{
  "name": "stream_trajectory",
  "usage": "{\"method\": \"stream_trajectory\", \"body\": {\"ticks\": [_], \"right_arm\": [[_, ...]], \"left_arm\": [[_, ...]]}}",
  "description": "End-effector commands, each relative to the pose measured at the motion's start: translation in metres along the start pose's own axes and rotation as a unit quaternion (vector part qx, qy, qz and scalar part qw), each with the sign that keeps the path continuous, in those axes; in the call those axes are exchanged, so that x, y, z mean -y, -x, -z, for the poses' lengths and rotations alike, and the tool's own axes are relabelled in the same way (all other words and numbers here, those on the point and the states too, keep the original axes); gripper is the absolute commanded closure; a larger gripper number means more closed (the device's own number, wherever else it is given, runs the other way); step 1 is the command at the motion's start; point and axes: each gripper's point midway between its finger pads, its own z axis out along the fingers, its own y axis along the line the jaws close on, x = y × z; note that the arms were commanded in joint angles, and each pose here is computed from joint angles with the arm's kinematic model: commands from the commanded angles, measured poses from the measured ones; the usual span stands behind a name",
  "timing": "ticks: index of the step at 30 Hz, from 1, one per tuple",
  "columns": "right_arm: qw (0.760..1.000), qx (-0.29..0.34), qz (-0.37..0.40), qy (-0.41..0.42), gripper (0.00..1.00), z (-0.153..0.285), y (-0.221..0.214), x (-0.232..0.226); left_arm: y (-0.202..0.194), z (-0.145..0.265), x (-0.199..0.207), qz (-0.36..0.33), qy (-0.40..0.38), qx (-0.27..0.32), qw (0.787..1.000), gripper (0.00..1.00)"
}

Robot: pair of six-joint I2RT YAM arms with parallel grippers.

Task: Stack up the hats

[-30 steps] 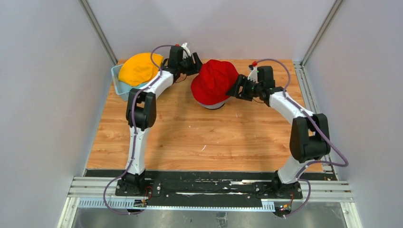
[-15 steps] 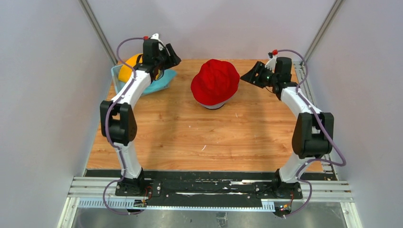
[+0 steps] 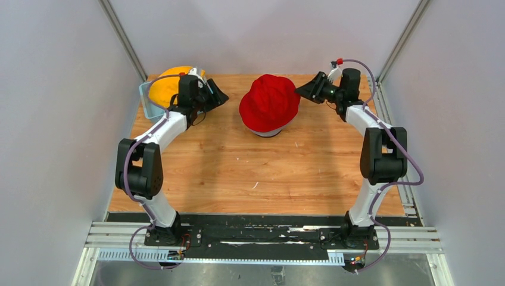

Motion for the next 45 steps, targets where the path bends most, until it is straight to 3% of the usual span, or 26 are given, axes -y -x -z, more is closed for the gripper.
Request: {"method": "stream_trajectory", "body": {"ticks": [1,7,27,30,35,45], "right_arm": [[0.999,0.006,0.006,0.041,0.55,0.001,0.008,-0.014],[0.999,-0.003,-0.001,0.048,0.61,-0.001,0.001,-0.018],[0.997,-0.03,-0.034,0.066,0.57,-0.012,-0.022,-0.003],[0.997,-0.03,-0.033,0.069,0.64,-0.012,-0.022,-0.004],[0.996,-0.027,-0.037,0.078,0.97,-0.011,-0.021,-0.008],[0.997,-0.014,-0.042,0.06,0.99,-0.012,-0.018,0.003]], "left_arm": [[0.014,0.012,0.023,-0.013,-0.037,0.029,0.999,0.39],[0.005,0.009,0.022,-0.014,-0.041,0.02,0.999,0.39],[-0.005,0.007,0.023,-0.018,-0.047,0.007,0.999,0.39],[-0.007,0.006,0.023,-0.018,-0.048,0.005,0.999,0.39],[-0.014,0.002,0.026,-0.01,-0.068,0.0,0.998,0.39],[-0.049,-0.009,0.04,0.068,-0.17,-0.025,0.983,0.39]]}}
